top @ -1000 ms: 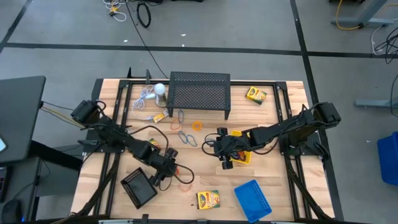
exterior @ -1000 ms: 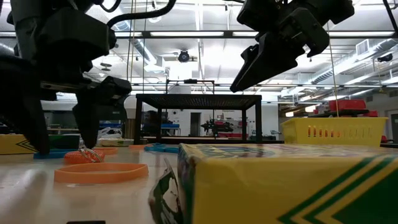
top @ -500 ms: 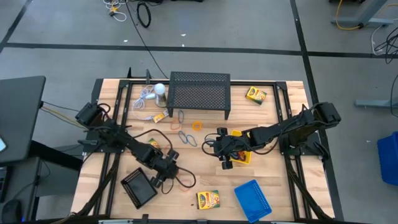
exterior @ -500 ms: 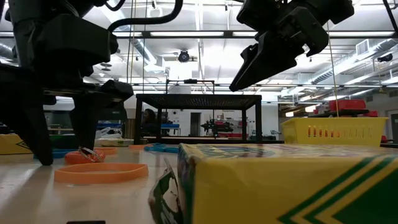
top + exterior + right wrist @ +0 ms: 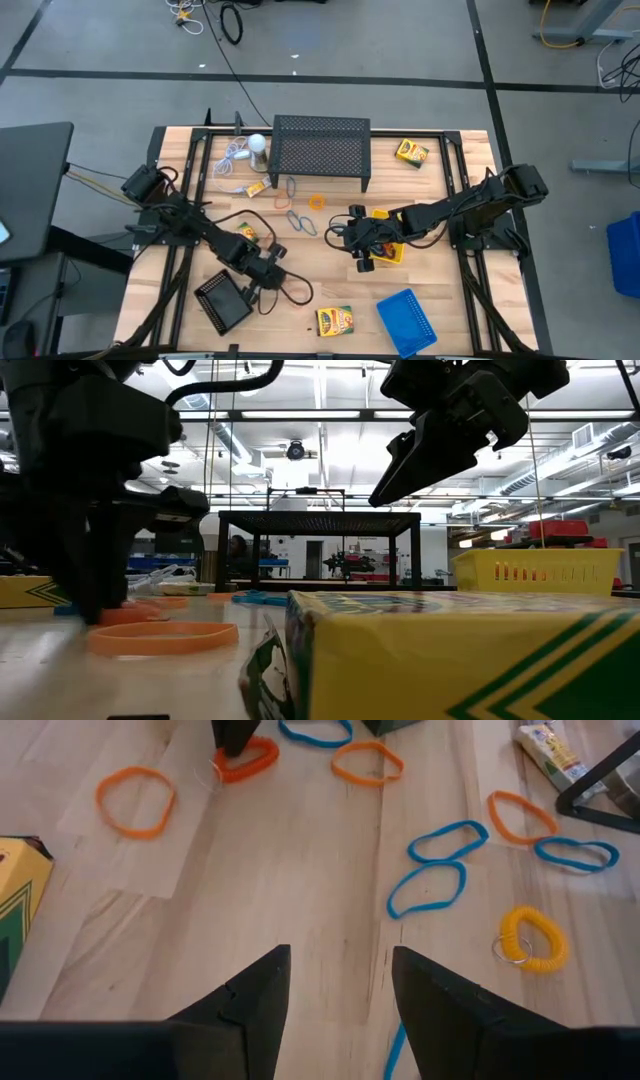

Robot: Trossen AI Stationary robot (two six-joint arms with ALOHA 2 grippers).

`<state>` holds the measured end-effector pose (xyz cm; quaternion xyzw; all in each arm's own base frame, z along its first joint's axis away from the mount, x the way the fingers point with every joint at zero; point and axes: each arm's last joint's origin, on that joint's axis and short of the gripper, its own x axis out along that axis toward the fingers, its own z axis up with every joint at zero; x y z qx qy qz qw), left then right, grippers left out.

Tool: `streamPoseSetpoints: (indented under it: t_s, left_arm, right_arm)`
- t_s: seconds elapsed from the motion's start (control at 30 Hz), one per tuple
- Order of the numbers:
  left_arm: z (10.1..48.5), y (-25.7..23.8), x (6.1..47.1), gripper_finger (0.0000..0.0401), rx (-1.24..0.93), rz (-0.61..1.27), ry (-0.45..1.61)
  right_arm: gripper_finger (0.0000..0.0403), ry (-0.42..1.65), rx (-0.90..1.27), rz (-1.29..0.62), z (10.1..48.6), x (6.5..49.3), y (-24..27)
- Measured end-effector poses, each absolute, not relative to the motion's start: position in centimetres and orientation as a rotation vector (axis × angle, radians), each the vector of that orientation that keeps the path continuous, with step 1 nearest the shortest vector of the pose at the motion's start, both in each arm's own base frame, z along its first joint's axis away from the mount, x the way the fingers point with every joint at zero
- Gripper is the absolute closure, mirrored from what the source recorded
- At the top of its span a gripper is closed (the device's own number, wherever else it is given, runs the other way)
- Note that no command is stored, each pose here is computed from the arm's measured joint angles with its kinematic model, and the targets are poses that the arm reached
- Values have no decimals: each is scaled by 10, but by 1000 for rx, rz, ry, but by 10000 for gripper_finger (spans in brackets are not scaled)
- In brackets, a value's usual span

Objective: Pick & Place Office Desk Supplies
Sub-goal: Put the orange spring keychain into the yellow basket

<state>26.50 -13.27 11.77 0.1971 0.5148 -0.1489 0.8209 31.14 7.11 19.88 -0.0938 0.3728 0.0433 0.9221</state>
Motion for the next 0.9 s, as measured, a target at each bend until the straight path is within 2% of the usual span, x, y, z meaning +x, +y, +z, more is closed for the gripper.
streamPoseSetpoints:
  t_s: [0.43,0.9]
  left_arm:
    - [126,-131,269,393,410,-221,1004]
    - [158,-133,278,394,436,-187,773]
  right_arm:
    - [220,758,-191,89,199,312,71]
    - [220,675,-185,143,205,317,74]
